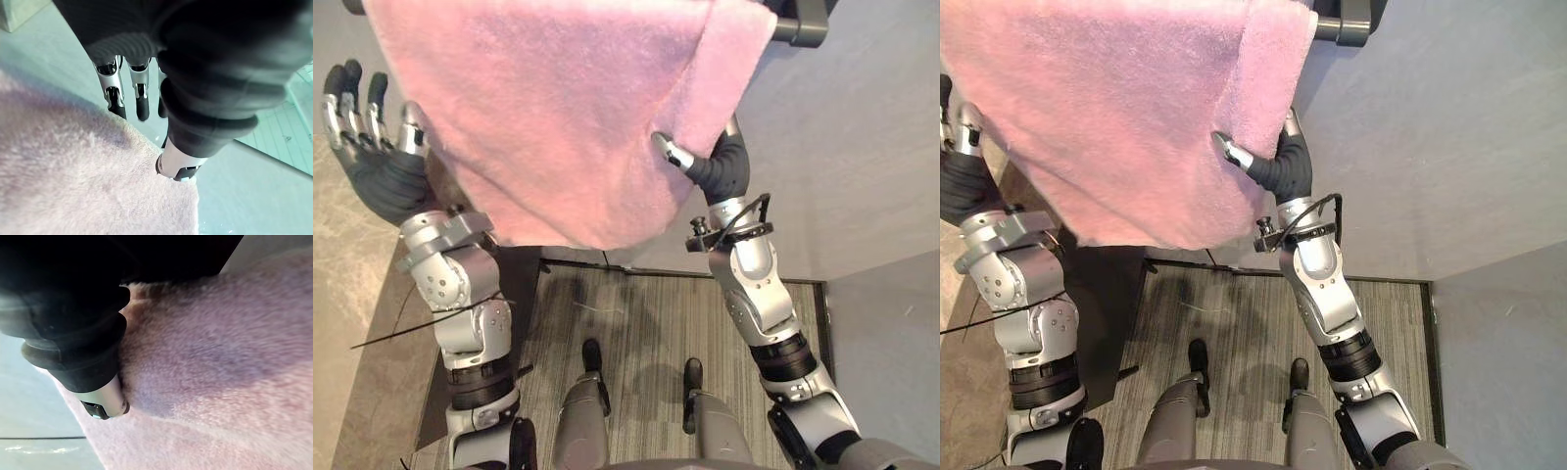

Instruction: Organize washtable

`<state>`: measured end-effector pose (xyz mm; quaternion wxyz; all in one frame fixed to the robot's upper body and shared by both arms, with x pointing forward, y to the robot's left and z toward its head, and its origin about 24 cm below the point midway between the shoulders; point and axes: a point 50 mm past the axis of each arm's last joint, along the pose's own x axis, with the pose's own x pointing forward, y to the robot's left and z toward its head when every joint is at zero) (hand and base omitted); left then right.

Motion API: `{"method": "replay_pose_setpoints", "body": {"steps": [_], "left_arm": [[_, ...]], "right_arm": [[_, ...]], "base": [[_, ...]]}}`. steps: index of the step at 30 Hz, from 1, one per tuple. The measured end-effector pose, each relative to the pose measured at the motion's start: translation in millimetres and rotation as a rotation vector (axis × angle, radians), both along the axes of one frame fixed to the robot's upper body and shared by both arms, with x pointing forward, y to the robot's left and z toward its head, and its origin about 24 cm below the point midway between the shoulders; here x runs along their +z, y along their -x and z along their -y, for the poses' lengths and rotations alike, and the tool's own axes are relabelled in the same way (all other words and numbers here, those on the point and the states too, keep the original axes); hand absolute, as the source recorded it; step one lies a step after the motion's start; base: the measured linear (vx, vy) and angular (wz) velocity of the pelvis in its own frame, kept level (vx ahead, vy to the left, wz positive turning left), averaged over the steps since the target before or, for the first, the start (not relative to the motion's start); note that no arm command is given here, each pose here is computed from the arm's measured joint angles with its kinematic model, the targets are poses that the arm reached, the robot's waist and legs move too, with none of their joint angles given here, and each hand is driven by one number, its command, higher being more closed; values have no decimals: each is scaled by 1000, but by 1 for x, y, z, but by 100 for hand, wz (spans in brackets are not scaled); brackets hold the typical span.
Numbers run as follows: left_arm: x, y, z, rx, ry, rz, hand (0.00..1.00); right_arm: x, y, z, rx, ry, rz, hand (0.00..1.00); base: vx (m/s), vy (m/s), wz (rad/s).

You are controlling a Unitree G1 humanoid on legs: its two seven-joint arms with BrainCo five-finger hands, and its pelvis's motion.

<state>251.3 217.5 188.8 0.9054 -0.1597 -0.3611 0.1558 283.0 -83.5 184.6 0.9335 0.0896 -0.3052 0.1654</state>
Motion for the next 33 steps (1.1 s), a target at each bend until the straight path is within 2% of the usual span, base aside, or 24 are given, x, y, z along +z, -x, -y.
{"method": "replay_pose_setpoints", "body": {"steps": [9,10,12,14,15,18,19,20,23,25,26,29,33], "left_arm": [[-65,20,7,-59,-56,-280,0],[-84,28,6,-60,-66,-367,0],[-99,35,4,-61,-80,-441,0],[-136,58,5,-92,-115,-624,0],[-157,76,6,-121,-117,-734,0],[-196,111,14,-249,-97,-945,0],[-202,120,21,-316,-92,-987,0],[-205,129,35,-459,-106,-1009,0],[-192,133,52,-692,-87,-937,0],[-172,121,57,-764,-61,-824,0],[-154,105,59,-798,-67,-715,0],[-115,65,66,-813,-91,-466,0],[-55,24,69,-723,-97,-161,0]], "right_arm": [[-80,29,18,16,53,-275,0],[-107,43,26,19,53,-386,0],[-129,56,34,15,56,-478,0],[-172,93,52,1,63,-690,0],[-190,112,60,3,84,-785,0],[-205,135,65,80,141,-886,0],[-206,137,65,118,164,-887,0],[-202,136,58,201,196,-866,0],[-180,126,28,414,180,-752,0],[-156,114,4,537,118,-633,0],[-135,106,-17,639,80,-537,0],[-96,83,-48,756,47,-342,0],[-46,41,-72,694,36,-142,0]], "base": [[13,2,-3],[49,15,-4],[44,8,0],[81,7,6],[87,9,3],[42,13,-3],[0,0,0],[0,0,0],[6,3,-2],[6,3,3],[0,0,0],[-3,-2,3],[-18,-5,10]]}}
